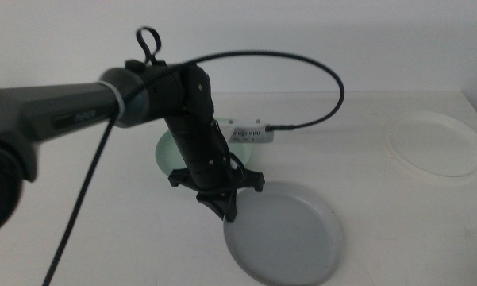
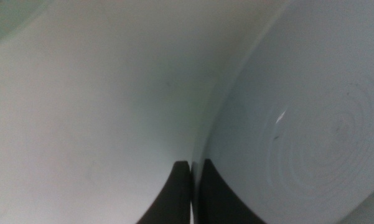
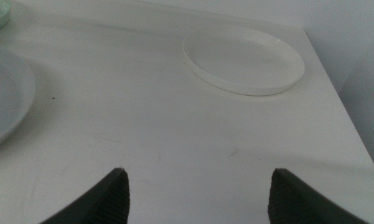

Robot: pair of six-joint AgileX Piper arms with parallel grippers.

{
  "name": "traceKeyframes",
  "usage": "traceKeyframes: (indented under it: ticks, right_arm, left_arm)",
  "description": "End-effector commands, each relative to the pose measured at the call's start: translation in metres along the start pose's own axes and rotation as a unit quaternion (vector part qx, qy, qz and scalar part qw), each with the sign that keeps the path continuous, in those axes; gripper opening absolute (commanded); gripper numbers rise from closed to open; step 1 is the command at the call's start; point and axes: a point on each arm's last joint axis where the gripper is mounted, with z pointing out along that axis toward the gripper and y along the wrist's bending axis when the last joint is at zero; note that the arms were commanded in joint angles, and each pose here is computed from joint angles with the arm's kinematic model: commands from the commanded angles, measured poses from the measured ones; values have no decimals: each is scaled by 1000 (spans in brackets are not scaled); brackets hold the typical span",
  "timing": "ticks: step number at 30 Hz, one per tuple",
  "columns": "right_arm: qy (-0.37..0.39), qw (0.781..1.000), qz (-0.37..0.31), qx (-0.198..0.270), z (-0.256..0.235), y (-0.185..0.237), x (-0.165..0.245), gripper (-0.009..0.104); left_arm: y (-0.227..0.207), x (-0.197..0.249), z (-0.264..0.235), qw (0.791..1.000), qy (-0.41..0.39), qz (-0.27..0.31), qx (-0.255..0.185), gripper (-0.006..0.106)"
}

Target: Stack the three bowls on top of each other.

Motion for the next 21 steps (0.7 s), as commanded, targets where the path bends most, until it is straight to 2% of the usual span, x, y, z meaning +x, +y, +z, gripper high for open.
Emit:
traceKeyframes:
  ticks: [1, 6, 10, 14, 20, 21]
  right_arm:
    - [-50, 999, -9, 15, -2, -2, -8, 59]
    - [-50, 999, -9, 15, -2, -2, -8, 59]
    - [-50, 999, -9, 15, -2, -2, -8, 59]
    - [-50, 999, -9, 15, -2, -2, -8, 59]
    - [-50, 999, -9, 15, -2, -2, -8, 59]
    - [-50, 999, -9, 15, -2, -2, -8, 59]
  left_arm:
    - [-13, -5, -21, 999, -42, -3, 23, -5]
    - [-11, -9, -16, 998, -51, -6, 22, -3]
    - [-9, -11, -15, 998, -63, 4, 10, 9]
    - [-6, -12, -16, 998, -65, 15, -6, 36]
    - [-1, -9, -40, 997, -64, 35, -24, 91]
    - [-2, -9, -51, 997, -69, 38, -27, 90]
